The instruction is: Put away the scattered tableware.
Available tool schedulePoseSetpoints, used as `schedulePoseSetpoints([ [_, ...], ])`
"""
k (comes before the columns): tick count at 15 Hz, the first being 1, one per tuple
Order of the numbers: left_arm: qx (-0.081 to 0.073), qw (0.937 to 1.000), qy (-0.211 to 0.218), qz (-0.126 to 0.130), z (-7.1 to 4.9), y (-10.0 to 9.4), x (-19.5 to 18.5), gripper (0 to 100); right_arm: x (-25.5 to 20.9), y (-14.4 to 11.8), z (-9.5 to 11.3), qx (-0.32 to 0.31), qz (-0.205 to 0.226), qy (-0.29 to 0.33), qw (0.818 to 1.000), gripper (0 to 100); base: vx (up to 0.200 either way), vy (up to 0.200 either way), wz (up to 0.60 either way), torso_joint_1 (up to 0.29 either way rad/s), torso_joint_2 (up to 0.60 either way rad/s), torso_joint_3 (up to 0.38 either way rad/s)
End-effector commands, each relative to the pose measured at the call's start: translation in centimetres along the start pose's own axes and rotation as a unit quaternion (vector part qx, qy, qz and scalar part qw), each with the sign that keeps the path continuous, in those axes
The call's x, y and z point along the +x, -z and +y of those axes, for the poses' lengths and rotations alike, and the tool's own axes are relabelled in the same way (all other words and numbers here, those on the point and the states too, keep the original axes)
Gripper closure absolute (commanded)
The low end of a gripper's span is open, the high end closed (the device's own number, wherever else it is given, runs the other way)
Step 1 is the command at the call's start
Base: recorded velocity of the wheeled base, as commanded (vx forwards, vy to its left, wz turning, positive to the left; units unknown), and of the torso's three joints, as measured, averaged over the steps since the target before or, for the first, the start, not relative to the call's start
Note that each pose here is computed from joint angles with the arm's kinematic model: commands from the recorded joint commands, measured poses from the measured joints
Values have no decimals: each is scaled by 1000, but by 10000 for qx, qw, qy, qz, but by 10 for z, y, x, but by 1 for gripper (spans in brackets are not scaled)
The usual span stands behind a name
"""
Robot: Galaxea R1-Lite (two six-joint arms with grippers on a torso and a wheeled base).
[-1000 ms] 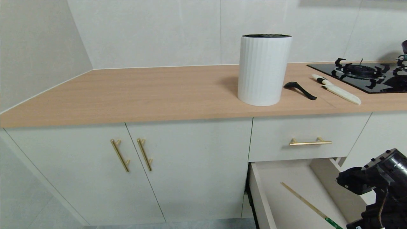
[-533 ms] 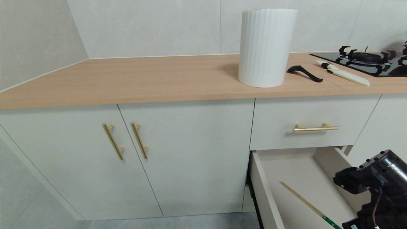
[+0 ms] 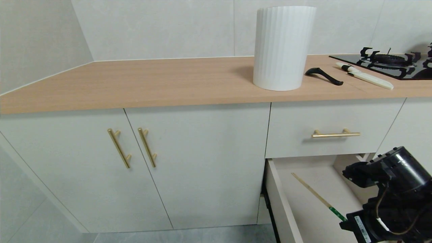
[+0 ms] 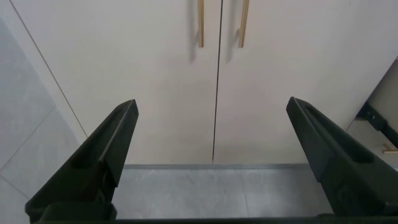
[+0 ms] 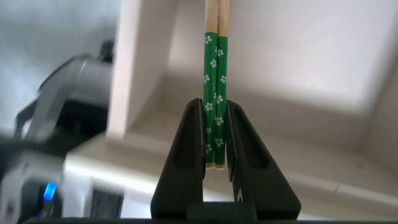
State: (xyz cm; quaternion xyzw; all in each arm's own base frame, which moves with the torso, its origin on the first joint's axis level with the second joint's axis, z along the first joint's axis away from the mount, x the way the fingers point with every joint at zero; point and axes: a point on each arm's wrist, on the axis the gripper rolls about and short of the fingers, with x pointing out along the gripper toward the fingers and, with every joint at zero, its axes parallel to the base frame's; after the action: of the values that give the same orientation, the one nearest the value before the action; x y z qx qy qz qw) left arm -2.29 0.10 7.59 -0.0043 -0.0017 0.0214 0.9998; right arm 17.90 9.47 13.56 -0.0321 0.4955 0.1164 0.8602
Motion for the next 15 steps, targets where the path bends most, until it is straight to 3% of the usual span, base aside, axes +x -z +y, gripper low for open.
schedulePoseSetpoints([
  [1,-3,10000,-1,1,0,0,0,0,50,-27,-4,203,423,485,9977,100,0,0,0,0,0,0],
  [5,-3,10000,-9,1,0,0,0,0,98,-51,-6,312,752,673,9944,100,0,0,0,0,0,0],
  [8,-3,10000,-1,1,0,0,0,0,138,-44,-8,300,1195,822,9890,100,0,0,0,0,0,0],
  [15,-3,10000,-1,1,0,0,0,0,199,-28,-10,300,1148,936,9885,100,0,0,0,0,0,0],
])
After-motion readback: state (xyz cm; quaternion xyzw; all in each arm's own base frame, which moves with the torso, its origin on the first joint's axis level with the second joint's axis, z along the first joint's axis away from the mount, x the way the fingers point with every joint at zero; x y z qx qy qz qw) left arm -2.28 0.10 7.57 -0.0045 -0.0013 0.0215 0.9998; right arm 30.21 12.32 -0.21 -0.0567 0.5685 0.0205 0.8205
